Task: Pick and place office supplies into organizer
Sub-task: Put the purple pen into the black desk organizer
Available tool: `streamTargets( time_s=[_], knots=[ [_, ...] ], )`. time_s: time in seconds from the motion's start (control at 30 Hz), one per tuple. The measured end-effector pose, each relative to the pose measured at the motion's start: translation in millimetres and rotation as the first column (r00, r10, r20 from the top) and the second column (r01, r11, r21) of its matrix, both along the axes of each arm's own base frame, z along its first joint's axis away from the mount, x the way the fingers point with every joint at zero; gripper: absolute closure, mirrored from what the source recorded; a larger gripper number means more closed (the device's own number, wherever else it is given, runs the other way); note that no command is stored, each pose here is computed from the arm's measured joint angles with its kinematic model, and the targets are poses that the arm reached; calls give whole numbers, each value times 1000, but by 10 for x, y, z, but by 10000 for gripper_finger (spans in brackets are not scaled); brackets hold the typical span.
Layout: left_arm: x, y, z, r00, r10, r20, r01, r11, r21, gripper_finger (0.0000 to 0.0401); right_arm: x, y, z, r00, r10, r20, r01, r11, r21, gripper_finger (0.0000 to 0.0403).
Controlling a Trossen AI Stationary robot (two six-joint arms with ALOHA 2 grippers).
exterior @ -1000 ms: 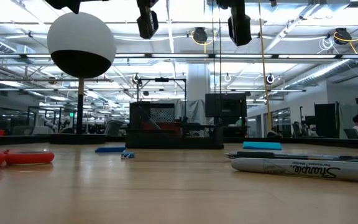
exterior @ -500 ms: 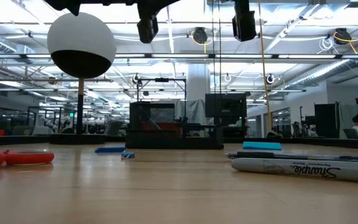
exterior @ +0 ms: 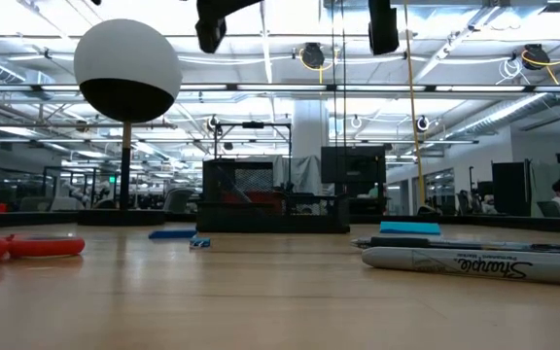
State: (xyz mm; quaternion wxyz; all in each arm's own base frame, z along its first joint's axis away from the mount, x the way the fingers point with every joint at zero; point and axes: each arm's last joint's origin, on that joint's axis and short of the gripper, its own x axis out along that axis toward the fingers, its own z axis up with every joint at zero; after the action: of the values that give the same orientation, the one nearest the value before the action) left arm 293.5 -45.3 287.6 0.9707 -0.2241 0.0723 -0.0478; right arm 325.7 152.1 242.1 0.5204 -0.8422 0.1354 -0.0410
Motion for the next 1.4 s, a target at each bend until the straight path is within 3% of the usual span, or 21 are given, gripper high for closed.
streamTargets(
  time_s=[0.27,0.4,0.53,0.7,0.87,1.07,1.17,1.27,1.4],
  knots=[
    [-200,42,112,994,97,-45,-93,992,85,217,10,-39,43,995,-73,65,68,994,82,376],
    [-323,36,218,985,174,-11,-169,968,184,217,7,-129,129,979,-152,134,118,964,237,376],
    [-439,30,310,965,262,28,-259,919,298,217,2,-257,230,955,-217,201,106,885,454,376],
    [-523,22,391,945,318,76,-320,853,412,217,11,-523,338,919,-312,242,58,713,698,376],
    [-532,25,385,928,362,87,-357,800,482,217,73,-883,323,931,-311,190,-30,454,891,376],
    [-574,101,126,912,383,145,-403,774,489,217,153,-1356,249,954,-280,108,-64,162,985,376],
    [-658,200,71,879,413,239,-477,761,439,217,163,-1558,252,962,-255,100,-85,66,994,376],
    [-753,279,-28,871,400,285,-487,774,404,217,163,-1714,256,971,-220,96,-101,-8,995,376],
    [-869,371,-153,872,385,302,-479,798,366,217,134,-1882,186,974,-195,115,-132,-74,989,376]
  ],
)
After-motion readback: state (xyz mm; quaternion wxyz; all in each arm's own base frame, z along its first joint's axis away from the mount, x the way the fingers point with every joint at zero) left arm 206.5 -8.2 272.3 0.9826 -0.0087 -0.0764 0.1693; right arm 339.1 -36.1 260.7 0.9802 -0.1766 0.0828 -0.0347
